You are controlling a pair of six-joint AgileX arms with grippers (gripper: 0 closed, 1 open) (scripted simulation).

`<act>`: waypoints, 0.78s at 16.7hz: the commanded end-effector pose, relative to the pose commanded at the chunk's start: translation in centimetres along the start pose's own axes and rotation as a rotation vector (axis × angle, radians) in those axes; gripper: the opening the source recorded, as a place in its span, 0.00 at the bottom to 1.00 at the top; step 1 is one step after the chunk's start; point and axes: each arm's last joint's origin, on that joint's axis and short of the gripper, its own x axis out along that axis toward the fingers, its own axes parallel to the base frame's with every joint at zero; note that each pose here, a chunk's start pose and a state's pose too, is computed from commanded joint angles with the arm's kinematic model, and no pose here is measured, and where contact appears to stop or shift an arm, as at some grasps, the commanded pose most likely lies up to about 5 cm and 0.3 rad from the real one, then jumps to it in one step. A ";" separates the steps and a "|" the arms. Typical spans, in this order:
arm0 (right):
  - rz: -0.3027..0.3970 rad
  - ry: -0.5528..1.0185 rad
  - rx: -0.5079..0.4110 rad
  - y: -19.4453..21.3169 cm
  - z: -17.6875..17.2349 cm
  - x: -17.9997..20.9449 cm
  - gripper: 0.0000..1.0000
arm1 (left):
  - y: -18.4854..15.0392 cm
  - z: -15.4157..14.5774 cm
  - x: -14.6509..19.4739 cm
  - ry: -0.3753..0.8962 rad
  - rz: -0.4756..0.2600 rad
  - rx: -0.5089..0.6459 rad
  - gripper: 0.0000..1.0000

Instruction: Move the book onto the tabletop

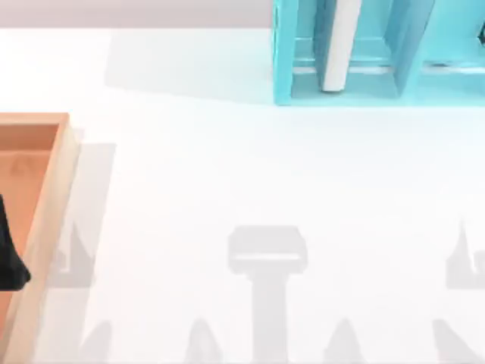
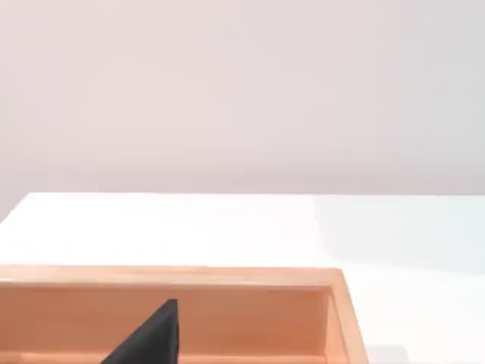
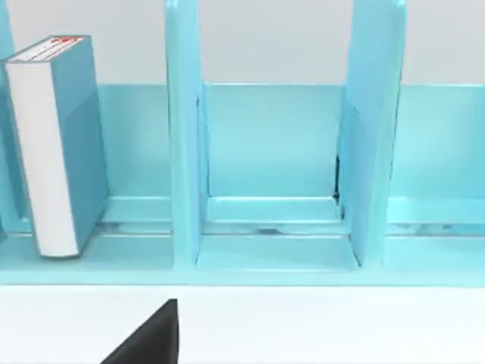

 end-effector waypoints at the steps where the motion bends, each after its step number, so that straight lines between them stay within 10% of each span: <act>1: 0.000 0.000 0.000 0.0 0.0 0.0 1.00 | 0.0 0.0 0.0 0.000 0.000 0.000 1.00; 13: -0.045 -0.017 0.021 2.2 8.1 6.3 1.00 | 0.0 0.0 0.0 0.000 0.000 0.000 1.00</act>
